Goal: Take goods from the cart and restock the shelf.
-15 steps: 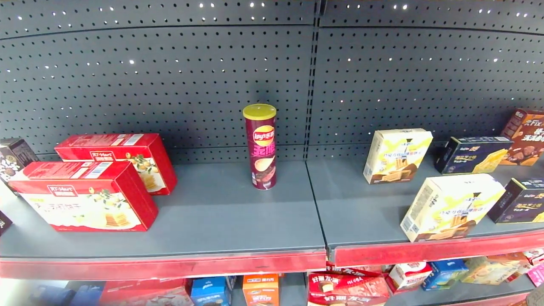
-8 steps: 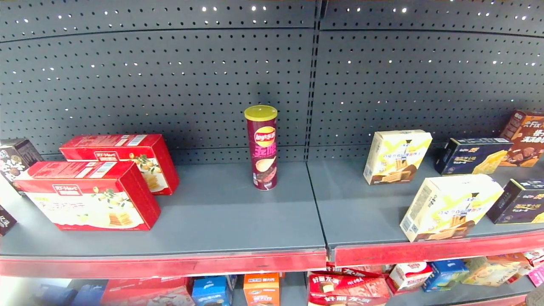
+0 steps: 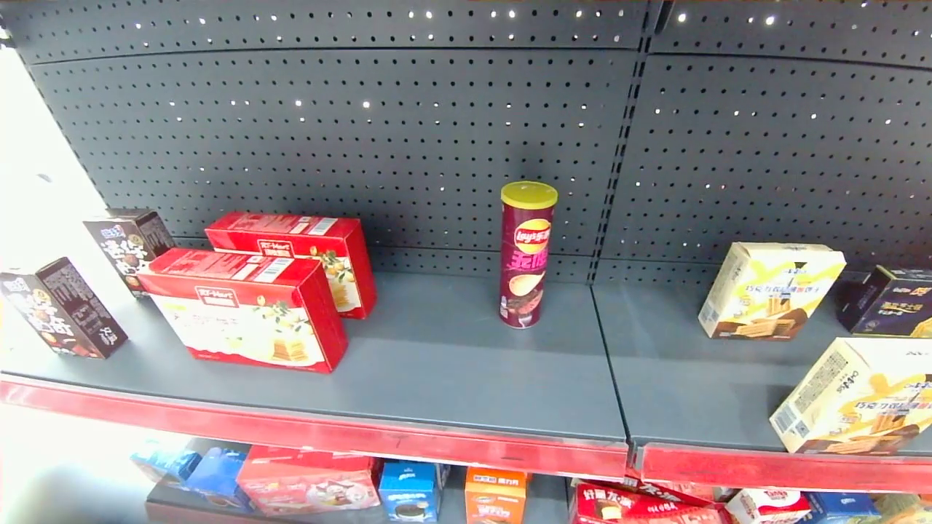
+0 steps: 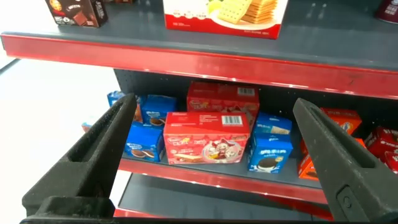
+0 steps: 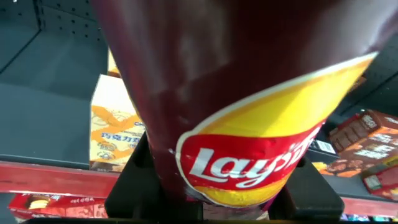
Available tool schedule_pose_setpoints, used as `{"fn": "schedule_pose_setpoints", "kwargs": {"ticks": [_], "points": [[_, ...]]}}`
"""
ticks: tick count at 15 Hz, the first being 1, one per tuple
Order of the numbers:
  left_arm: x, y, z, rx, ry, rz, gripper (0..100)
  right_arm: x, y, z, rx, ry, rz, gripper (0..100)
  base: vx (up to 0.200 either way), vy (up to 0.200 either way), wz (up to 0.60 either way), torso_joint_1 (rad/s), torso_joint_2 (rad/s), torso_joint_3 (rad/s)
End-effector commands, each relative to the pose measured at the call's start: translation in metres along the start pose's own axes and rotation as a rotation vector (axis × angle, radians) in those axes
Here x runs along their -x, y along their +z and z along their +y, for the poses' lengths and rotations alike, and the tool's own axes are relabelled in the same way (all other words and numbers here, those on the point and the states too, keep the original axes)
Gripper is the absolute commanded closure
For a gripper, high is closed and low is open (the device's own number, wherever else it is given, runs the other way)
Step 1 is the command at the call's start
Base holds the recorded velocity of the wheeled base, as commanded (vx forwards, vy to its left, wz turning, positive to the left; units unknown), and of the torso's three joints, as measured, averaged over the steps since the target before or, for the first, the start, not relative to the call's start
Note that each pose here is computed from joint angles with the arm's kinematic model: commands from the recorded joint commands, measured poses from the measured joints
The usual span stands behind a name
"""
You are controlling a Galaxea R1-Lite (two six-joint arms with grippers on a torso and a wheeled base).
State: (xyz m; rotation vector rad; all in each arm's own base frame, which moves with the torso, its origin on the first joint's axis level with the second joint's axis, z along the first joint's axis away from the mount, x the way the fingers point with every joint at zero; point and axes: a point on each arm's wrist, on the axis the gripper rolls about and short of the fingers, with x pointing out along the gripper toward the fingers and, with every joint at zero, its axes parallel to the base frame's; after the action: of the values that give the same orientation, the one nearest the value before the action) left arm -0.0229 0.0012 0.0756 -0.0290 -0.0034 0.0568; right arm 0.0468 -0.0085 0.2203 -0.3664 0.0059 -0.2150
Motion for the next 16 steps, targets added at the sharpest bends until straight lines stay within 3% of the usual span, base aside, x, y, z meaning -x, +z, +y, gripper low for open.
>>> {"fn": "schedule_pose_setpoints", "kwargs": {"ticks": [1, 16], "points": [[-0.0001, 0.0001, 0.0000, 0.000, 0.002, 0.001, 0, -0.0003, -0.0001, 0.0000, 0.000, 0.000, 0.001, 100, 0.000, 0.000, 0.00, 0.000, 0.00, 0.000], [-0.0001, 0.0001, 0.0000, 0.000, 0.003, 0.001, 0, 0.0060, 0.0003, -0.0004, 0.005, -0.005, -0.023, 100, 0.000, 0.000, -0.04, 0.000, 0.00, 0.000]]}}
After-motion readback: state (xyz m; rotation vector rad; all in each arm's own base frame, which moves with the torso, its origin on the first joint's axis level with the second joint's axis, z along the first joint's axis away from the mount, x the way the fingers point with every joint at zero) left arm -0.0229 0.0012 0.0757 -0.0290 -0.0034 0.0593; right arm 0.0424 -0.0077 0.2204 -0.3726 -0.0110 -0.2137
